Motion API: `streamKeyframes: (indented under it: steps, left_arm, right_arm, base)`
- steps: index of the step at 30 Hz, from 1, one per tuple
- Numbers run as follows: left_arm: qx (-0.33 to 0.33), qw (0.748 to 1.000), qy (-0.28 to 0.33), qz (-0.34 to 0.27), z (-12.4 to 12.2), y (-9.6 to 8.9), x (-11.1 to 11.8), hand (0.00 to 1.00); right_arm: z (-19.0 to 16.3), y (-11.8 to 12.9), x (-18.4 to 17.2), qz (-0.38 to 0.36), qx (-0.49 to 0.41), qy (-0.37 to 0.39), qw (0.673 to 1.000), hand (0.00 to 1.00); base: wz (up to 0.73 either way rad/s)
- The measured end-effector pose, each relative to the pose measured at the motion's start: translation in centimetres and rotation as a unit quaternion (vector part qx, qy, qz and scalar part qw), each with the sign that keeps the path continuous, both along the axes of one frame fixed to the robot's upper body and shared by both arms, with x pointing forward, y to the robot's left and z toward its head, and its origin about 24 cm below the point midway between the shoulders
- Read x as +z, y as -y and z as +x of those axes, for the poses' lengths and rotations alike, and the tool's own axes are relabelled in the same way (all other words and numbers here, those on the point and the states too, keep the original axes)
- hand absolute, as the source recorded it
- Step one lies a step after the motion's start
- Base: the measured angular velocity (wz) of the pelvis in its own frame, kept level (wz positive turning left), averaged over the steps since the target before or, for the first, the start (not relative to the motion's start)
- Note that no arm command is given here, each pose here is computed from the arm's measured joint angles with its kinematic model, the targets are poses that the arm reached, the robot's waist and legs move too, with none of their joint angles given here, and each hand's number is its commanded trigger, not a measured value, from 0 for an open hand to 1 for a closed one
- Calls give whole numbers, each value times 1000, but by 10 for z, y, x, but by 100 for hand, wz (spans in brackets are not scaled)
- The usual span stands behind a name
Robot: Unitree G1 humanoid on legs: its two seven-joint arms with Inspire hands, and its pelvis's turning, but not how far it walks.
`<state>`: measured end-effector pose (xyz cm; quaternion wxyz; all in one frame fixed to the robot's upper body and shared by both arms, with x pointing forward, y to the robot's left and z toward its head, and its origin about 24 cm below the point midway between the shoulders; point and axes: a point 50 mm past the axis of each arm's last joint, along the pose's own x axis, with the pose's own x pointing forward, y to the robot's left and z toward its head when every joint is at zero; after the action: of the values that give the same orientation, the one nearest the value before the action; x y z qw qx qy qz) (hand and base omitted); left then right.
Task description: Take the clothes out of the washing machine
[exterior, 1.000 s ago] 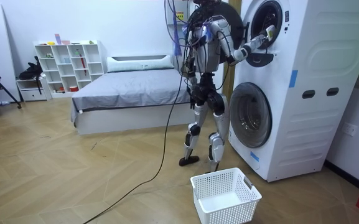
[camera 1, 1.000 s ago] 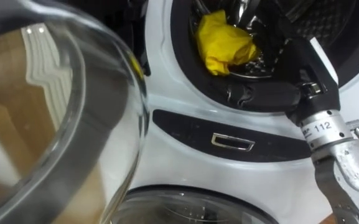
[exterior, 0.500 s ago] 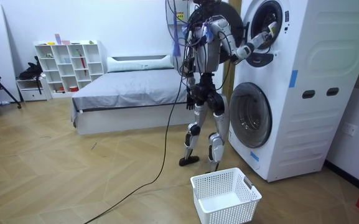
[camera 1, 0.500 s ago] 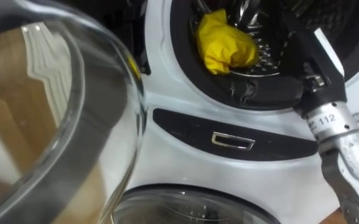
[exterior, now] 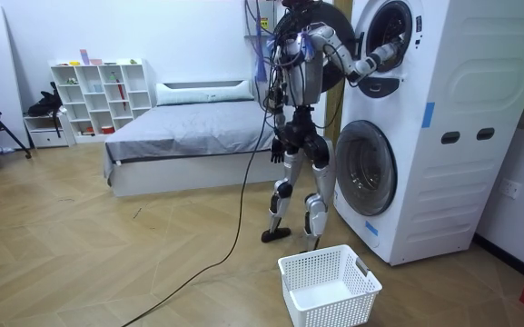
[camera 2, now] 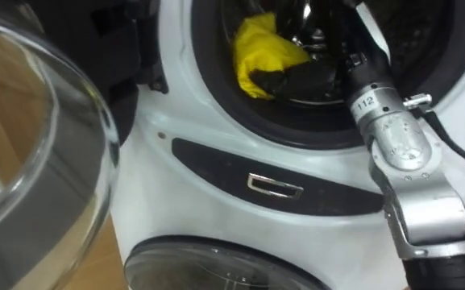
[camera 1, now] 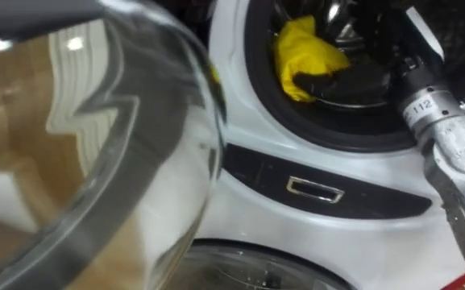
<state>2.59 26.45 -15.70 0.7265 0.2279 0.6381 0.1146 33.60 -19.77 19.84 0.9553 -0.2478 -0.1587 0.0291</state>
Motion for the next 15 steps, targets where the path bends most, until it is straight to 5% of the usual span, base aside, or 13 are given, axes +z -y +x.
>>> streamKeyframes:
  steps: [15]
  left_arm:
    - [10,1000,5,1,5,-13,4,0]
  right_arm:
    - [22,31,12,-137,-54,-59,987,0]
  base:
    - [4]
